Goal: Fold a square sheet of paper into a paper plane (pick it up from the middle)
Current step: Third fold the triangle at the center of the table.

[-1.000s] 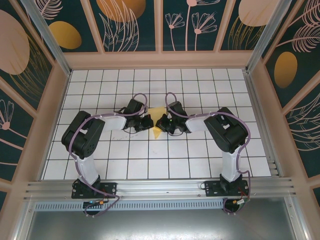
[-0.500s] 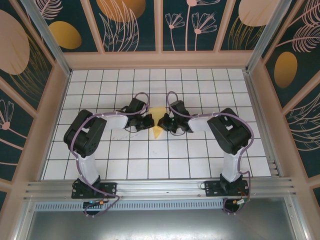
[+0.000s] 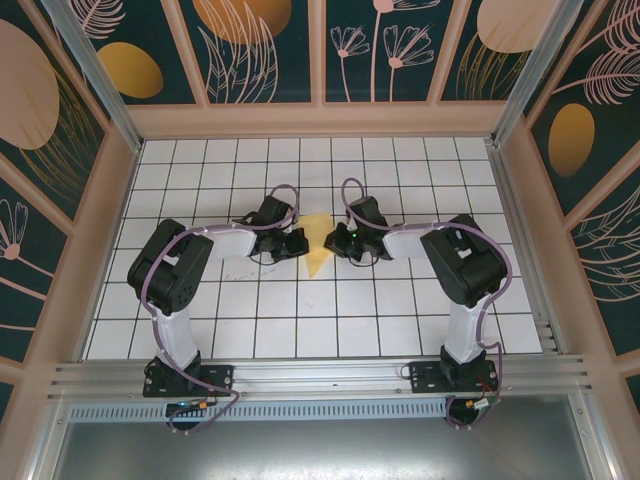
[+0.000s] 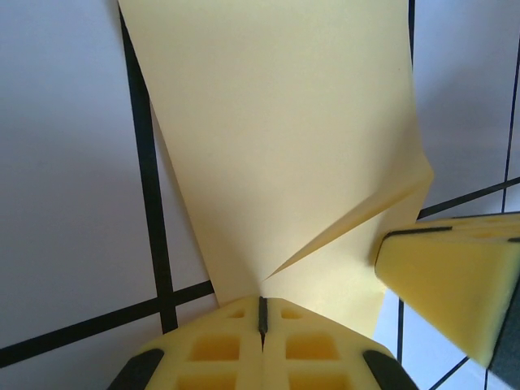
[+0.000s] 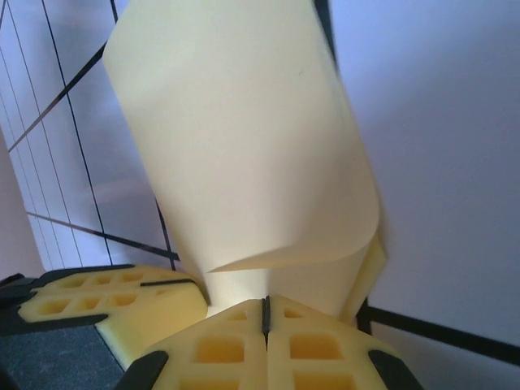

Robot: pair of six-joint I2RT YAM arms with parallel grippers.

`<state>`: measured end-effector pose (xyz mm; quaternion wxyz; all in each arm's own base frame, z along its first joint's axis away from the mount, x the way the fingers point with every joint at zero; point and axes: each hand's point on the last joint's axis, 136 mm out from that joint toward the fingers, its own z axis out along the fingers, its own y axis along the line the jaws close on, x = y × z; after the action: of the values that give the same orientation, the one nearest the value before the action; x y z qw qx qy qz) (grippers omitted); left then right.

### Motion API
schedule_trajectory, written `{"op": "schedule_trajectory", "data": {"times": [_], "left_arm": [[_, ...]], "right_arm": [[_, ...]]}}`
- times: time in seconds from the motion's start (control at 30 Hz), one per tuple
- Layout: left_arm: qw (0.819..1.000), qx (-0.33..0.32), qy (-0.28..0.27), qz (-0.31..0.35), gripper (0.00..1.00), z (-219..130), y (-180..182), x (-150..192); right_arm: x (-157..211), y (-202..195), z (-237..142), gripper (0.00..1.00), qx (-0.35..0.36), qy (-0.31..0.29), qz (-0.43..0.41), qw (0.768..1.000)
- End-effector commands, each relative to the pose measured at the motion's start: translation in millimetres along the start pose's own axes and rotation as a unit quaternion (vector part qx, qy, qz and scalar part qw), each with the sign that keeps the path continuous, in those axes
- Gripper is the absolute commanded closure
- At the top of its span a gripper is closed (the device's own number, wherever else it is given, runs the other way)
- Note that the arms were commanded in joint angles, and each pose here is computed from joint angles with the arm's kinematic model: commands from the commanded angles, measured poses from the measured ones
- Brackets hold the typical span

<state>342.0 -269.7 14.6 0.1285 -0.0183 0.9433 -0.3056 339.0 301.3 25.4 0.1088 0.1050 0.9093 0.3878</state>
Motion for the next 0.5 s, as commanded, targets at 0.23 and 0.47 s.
{"op": "schedule_trajectory", "data": {"times": [0.23, 0.47], "left_arm": [[1.0, -0.014, -0.011, 0.024, 1.0, -4.3, -3.9, -9.9], [0.998, 0.032, -0.038, 0.031, 0.9, -27.3, -33.7, -17.9]], "right_arm": [[8.9, -46.7, 7.3, 1.0, 0.068, 0.004, 0.049, 0.996], [12.9, -56.7, 8.8, 1.0, 0.087, 0.003, 0.07, 0.994]]}}
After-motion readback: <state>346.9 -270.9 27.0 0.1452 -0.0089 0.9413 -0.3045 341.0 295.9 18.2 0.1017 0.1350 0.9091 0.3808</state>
